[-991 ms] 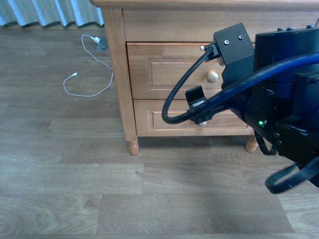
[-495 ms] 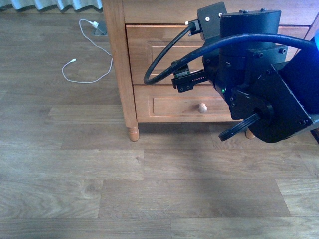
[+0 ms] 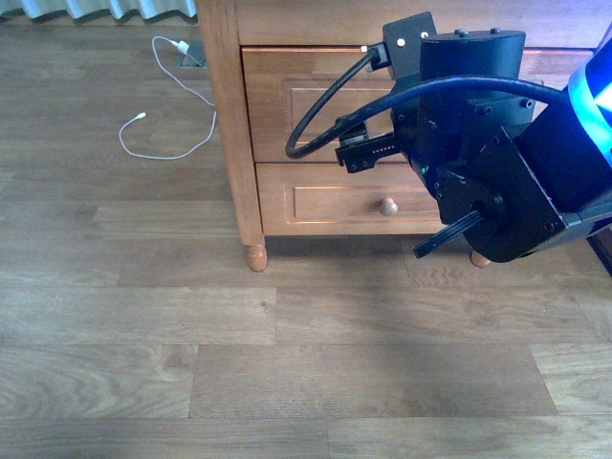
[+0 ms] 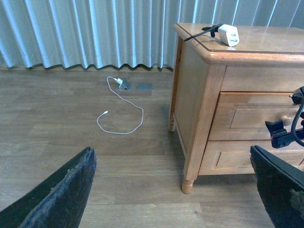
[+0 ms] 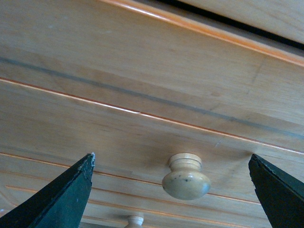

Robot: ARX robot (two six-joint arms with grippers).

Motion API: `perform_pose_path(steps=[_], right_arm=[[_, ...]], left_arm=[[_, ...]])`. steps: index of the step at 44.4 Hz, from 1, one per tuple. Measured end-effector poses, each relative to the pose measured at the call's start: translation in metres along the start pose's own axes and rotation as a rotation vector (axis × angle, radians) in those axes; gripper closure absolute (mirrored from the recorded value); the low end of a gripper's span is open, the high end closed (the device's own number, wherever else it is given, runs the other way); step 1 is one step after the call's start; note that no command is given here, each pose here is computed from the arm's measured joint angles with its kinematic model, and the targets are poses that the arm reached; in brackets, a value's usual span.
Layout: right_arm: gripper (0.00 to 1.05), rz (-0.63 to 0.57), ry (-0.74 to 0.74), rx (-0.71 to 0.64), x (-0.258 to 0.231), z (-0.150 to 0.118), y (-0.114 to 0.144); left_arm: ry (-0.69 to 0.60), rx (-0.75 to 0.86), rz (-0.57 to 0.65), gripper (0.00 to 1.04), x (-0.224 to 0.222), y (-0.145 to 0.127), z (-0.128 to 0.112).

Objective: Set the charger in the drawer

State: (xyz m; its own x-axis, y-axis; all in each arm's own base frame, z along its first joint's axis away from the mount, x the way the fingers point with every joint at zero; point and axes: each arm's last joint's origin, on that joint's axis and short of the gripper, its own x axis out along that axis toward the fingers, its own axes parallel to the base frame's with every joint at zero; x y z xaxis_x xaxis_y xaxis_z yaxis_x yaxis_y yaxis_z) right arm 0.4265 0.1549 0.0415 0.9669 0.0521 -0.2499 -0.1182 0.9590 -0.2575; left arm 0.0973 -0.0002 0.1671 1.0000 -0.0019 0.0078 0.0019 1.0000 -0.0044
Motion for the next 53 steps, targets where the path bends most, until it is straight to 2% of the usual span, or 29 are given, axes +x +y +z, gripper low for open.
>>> perform_pose_path(steps=[36, 42, 46, 53], right_arm=[[0.08, -0.018, 0.012, -0.013, 0.0043, -0.0081, -0.0033], [0.21, -0.019, 0.012, -0.015, 0.0042, -0.0081, -0.0031], [0.4, -0.018, 0.012, -0.017, 0.0042, -0.0081, -0.0031], [0.63, -0.015, 0.011, -0.018, 0.0042, -0.0079, -0.0027]], left_arm=[[0.0, 0.0, 0.0, 0.06, 0.0, 0.0, 0.0], [0.0, 0.0, 0.0, 0.06, 0.0, 0.0, 0.0], [0.0, 0.0, 0.0, 0.06, 0.0, 0.0, 0.0], [0.0, 0.0, 0.0, 0.06, 0.0, 0.0, 0.0]])
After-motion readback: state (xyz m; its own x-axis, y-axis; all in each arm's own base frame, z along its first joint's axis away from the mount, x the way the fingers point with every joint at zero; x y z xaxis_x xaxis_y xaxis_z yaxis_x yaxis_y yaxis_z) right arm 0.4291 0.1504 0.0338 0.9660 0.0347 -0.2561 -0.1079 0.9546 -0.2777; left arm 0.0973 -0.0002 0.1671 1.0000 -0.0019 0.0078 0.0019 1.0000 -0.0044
